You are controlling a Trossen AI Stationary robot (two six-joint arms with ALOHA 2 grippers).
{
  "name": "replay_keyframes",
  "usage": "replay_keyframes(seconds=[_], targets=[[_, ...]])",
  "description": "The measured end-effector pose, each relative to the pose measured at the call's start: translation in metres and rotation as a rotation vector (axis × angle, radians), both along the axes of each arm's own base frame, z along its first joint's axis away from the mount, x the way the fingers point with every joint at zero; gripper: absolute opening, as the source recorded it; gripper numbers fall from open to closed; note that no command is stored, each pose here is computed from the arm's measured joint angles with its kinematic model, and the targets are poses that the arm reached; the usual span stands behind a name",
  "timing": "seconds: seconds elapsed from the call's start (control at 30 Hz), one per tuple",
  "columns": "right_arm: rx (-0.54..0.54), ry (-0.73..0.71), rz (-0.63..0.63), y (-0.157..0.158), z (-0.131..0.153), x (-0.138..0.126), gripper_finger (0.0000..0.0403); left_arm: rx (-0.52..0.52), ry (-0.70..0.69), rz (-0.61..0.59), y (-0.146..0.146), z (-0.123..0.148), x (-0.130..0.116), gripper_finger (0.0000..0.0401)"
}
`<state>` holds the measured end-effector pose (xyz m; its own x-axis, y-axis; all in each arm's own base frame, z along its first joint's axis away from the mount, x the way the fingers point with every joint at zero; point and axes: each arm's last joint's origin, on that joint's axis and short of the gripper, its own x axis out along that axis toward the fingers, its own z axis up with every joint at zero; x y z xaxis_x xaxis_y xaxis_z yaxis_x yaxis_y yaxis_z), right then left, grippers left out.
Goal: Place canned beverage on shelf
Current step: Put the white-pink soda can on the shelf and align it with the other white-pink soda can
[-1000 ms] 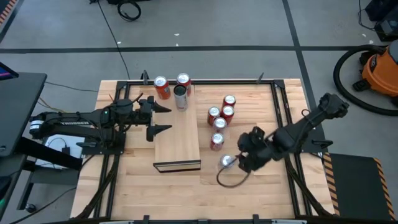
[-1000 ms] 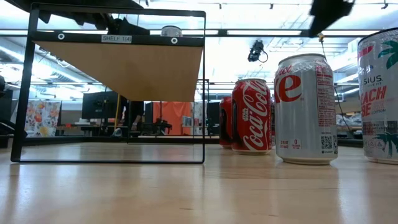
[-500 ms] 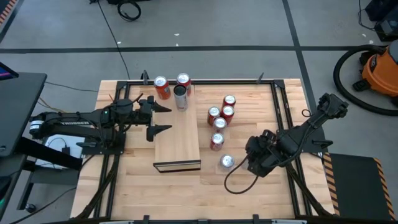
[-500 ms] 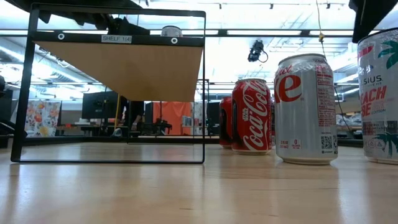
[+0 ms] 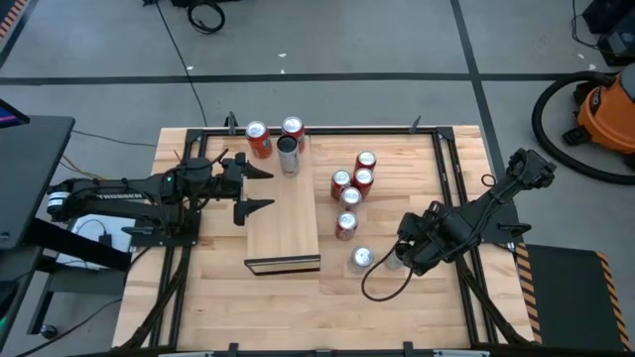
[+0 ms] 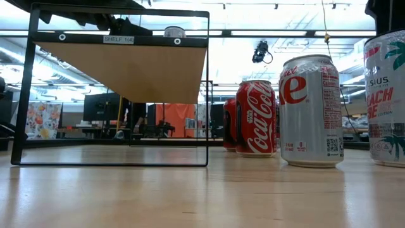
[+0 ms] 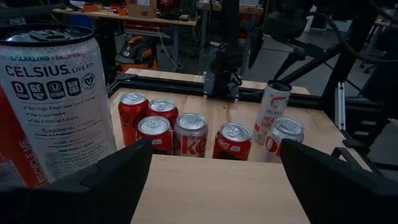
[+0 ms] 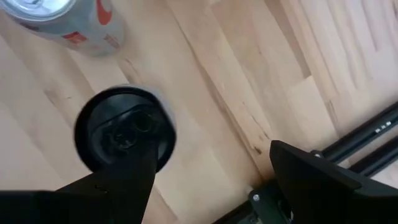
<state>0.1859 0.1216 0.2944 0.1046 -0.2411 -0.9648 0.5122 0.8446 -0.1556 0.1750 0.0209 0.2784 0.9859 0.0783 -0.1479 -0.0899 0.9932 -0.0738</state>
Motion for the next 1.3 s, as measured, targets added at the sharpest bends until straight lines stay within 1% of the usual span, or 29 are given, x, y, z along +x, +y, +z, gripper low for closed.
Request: replay_keyframes(seconds=[0.27,0.53,0.77,0.97,1.17,1.3], targets=[[0.003,0.004,-0.030,-0.0004,0.0000,-0.0008,0.0320,0.001,0.000,0.000,0.0000,0.0000,0.0000,0.0366],[0.092,0.037,-0.095,0.0025,-0.0006,-0.0014,0.0320,0.002,0.014,0.000,0.0000,-0.0013,-0.0002,0.0366],[0.159,0.076,-0.085,0.0055,-0.0008,-0.0022,0.0320,0.002,0.014,0.000,0.0000,-0.0013,-0.0002,0.0366],[0.182,0.110,-0.074,0.0069,-0.0009,-0.0045,0.0318,0.002,0.014,0.000,0.0000,-0.0013,-0.0002,0.0366],[0.194,0.113,-0.067,0.0075,-0.0009,-0.0043,0.0304,0.002,0.014,0.000,0.0000,-0.0013,-0.0002,0.0366],[0.177,0.104,-0.048,0.0070,-0.0009,-0.0039,0.0294,0.002,0.014,0.000,0.0000,-0.0013,-0.0002,0.0366]])
